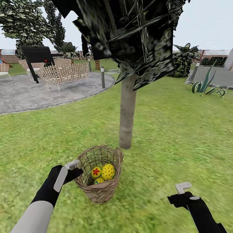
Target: Take the three Easter eggs out of the wicker basket on the lawn in the garden, then place them on the lawn next to a single tree (choose any tree) so that all three eggs are next to the same tree and none are left in the basket.
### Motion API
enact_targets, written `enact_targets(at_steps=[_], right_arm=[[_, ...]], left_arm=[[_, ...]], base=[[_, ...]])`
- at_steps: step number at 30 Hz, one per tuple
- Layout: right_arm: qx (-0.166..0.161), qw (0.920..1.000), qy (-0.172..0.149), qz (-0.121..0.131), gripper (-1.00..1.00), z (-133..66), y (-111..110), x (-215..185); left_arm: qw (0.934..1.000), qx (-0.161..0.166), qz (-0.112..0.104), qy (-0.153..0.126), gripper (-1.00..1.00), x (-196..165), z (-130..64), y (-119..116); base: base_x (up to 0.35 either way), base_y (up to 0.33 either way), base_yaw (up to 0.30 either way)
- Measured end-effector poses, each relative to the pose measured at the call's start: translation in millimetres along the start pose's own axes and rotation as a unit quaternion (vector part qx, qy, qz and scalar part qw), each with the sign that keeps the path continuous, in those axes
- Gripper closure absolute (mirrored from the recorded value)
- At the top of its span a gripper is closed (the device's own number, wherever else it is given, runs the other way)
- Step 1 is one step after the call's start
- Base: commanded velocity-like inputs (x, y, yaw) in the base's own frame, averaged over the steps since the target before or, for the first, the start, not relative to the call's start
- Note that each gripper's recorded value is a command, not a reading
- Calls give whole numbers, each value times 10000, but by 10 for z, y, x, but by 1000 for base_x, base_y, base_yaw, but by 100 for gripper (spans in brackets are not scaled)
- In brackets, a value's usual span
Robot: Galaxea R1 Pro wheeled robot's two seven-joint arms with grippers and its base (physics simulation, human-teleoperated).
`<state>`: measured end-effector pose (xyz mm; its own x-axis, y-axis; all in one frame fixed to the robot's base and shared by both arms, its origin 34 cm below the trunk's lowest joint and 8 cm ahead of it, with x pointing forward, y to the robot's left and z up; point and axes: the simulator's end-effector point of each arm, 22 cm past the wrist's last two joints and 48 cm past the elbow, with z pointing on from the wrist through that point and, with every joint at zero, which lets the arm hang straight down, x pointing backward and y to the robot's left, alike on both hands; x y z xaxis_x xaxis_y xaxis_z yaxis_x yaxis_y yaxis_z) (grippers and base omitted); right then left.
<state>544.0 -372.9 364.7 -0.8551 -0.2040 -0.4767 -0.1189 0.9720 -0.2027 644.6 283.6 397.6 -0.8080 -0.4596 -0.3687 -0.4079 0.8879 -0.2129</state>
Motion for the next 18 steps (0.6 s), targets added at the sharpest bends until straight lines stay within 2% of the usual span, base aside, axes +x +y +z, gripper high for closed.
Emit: enact_targets(at_steps=[10, 13, 18], right_arm=[[-7, 10000, -1, -1, -100, -112, -25, -107], [-14, 10000, 16, -2, -100, -153, -35, -134], [-18, 10000, 35, -3, -100, -229, -59, -195]], left_arm=[[10000, 23, 20, 73, -100, -51, -126, -78], [9998, 106, 49, -151, -100, -265, -288, -173], [9997, 121, 58, -181, -100, -361, -404, -216]], base=[[0, 0, 0], [0, 0, 0], [0, 0, 0]])
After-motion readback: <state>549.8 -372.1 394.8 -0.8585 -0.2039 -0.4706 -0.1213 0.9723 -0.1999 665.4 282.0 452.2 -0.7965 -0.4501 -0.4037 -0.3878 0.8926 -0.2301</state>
